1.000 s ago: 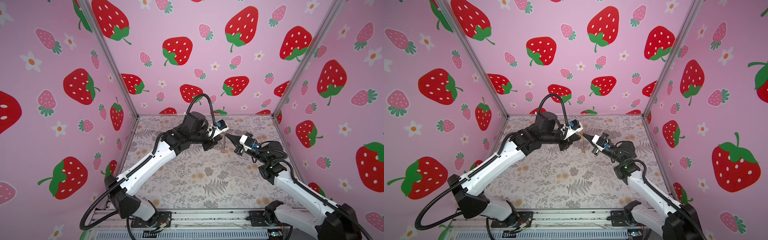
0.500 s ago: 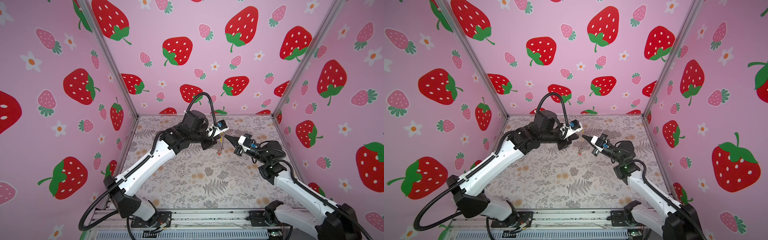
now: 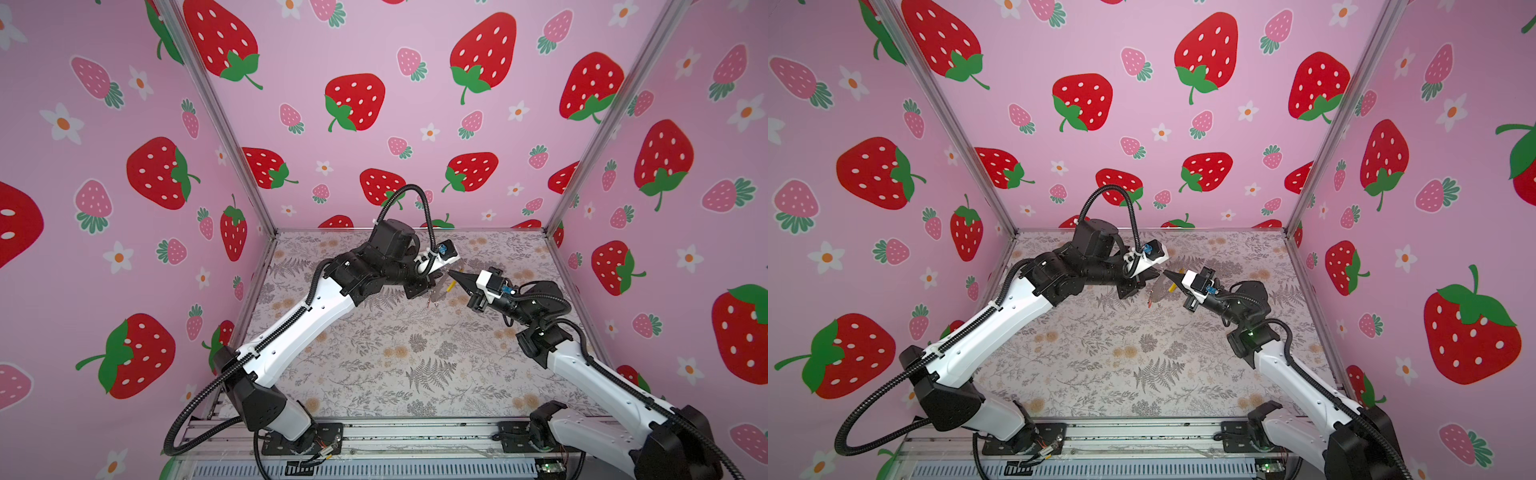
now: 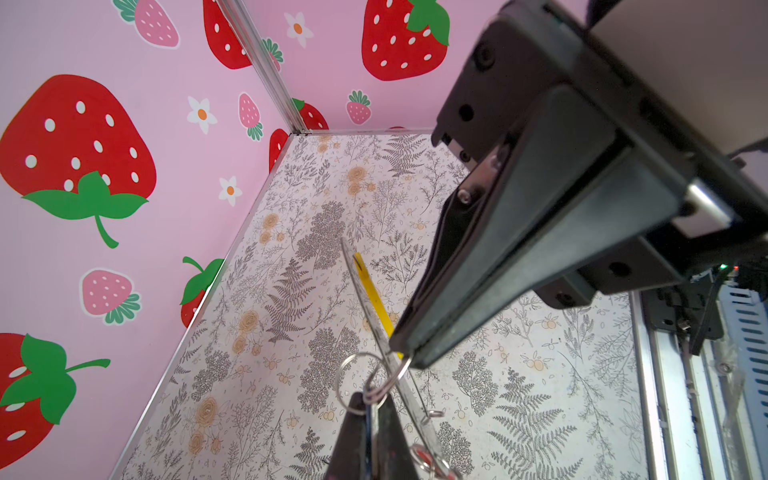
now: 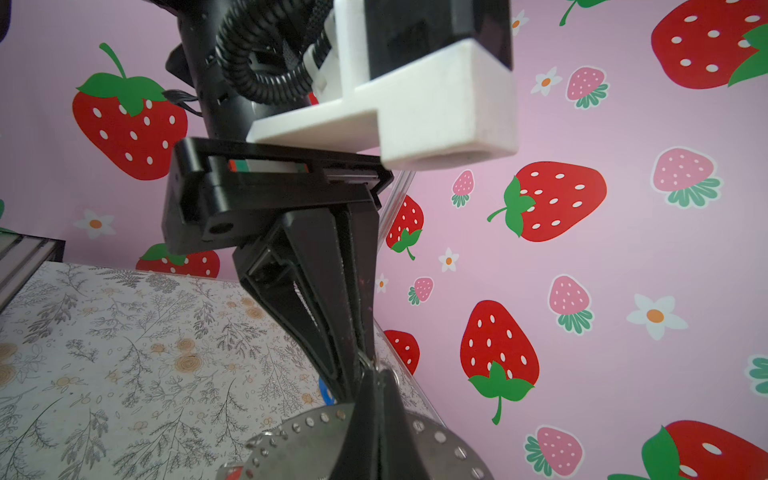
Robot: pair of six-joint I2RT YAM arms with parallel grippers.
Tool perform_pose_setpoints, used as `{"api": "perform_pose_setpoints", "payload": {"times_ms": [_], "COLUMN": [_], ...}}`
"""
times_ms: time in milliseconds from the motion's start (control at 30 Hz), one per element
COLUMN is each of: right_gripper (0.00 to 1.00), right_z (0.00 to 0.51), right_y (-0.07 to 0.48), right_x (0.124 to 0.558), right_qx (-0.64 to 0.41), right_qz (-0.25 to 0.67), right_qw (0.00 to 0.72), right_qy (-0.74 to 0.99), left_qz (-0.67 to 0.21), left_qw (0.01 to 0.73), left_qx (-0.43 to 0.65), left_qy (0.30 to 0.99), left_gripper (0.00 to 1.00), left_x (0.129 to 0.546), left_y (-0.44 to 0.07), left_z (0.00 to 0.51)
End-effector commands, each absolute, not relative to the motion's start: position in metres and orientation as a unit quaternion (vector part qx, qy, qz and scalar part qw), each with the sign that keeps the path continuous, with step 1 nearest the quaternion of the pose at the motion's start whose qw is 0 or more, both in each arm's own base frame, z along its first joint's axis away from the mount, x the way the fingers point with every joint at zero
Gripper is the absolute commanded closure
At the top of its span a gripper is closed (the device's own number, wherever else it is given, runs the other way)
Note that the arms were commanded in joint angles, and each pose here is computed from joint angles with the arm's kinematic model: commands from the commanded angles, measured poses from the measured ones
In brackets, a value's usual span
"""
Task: Put the keys on the keyring
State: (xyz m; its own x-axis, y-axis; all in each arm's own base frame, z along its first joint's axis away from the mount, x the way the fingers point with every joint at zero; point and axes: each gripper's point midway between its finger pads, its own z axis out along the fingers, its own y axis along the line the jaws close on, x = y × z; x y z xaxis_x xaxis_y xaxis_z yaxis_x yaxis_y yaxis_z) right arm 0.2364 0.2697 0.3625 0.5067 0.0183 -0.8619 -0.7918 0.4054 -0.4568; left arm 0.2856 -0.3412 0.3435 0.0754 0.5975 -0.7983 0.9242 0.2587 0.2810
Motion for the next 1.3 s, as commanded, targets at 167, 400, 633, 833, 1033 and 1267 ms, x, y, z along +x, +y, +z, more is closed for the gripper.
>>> {"api": "perform_pose_setpoints", "payload": {"times_ms": [167,400,633,833,1033,1267], "right_gripper": [1.00,1.00,1.00,0.97,0.77,0.58], "right_z": [0.369,0.360,0.350,0.342,0.330,0.308], "right_y": [0.267,0.272,0.273,0.271,0.269,0.257], "right_x": [0.243,0.248,0.254,0.261,0.264,0.270], "right_qx": [-0.460,-0.468,-0.476,-0.469,-0.461,-0.435], "right_qz": [0.270,0.273,0.268,0.256,0.254,0.239], "right_qw": [0.736,0.722,0.708,0.704,0.700,0.702], "right_qy": [0.416,0.430,0.447,0.467,0.483,0.512], "left_qz": [-0.177,-0.175,-0.141,-0.105,-0.083,-0.036], "left_qw": [0.485,0.484,0.471,0.438,0.394,0.359], "left_qx": [0.584,0.593,0.611,0.634,0.650,0.655], "left_qy": [0.626,0.619,0.621,0.628,0.644,0.664], "left_gripper": [1.00,1.00,1.00,1.00,1.00,1.00], "left_x": [0.282,0.279,0.283,0.289,0.291,0.299], "left_y": [-0.340,-0.339,-0.332,-0.326,-0.320,-0.306], "left_z": [0.372,0.373,0.369,0.357,0.338,0.320]}}
